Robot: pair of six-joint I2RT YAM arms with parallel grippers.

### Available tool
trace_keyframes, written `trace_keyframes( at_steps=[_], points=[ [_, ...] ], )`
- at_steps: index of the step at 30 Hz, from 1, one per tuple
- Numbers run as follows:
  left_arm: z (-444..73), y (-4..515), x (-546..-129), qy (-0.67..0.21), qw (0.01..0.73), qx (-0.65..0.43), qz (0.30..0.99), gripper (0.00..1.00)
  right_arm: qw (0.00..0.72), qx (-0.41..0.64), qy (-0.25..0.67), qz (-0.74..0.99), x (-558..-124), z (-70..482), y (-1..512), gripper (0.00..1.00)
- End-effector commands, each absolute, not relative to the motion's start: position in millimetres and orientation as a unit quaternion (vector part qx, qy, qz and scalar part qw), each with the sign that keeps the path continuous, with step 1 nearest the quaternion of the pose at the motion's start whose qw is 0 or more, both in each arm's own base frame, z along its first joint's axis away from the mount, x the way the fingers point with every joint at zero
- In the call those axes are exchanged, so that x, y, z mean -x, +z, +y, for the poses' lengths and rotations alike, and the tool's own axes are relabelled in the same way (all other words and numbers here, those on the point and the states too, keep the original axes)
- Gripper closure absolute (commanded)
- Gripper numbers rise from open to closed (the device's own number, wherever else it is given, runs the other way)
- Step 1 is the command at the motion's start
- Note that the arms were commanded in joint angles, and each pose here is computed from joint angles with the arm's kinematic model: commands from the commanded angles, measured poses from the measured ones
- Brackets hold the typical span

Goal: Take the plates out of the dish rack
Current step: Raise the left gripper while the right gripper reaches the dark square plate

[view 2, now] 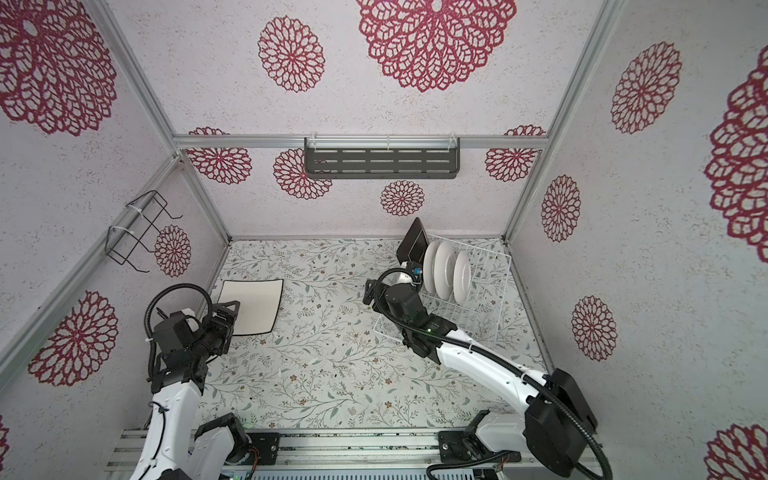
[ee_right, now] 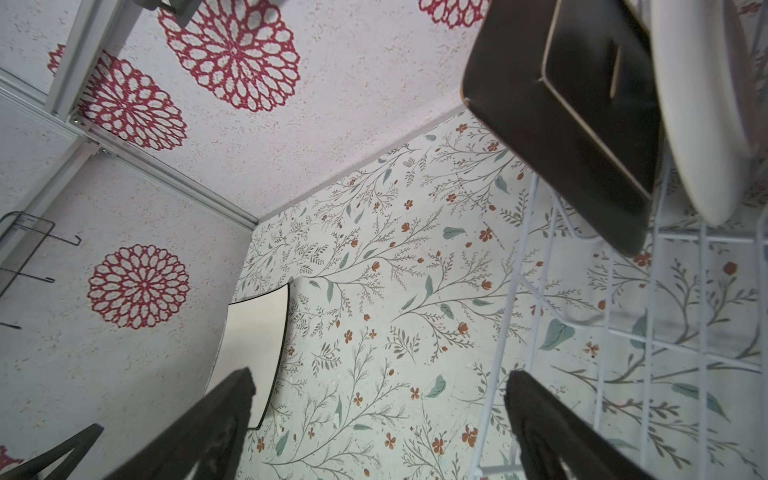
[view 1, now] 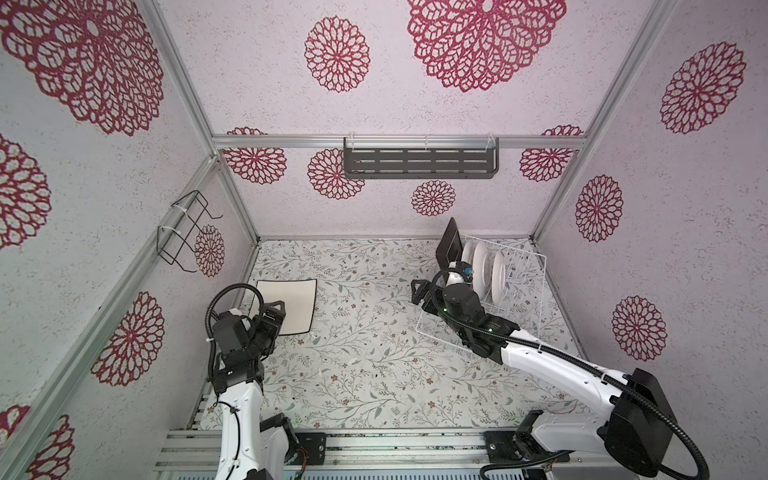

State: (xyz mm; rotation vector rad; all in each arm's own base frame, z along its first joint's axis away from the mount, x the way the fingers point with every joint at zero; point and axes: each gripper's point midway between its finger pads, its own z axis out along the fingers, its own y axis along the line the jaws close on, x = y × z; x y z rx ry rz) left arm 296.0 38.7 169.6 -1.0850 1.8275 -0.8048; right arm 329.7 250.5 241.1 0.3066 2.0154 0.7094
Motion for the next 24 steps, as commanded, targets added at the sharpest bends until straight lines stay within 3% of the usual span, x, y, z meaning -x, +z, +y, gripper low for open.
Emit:
trace_keyframes(
  at_steps=[1,13,24],
  points=[
    [26,180,-298,-0.325,0.435,0.407,0.734,0.03,0.487,-0.119,0.229,0.834,-334,237,244,0.03],
    [-17,171,-309,-0.357,0.431,0.362,0.745,0.03,0.504,-0.133,0.078,0.850,-350,207,246,0.01],
    [-22,174,-306,-0.355,0.430,0.351,0.752,0.03,0.503,-0.138,-0.055,0.851,-362,185,250,0.01]
  ],
)
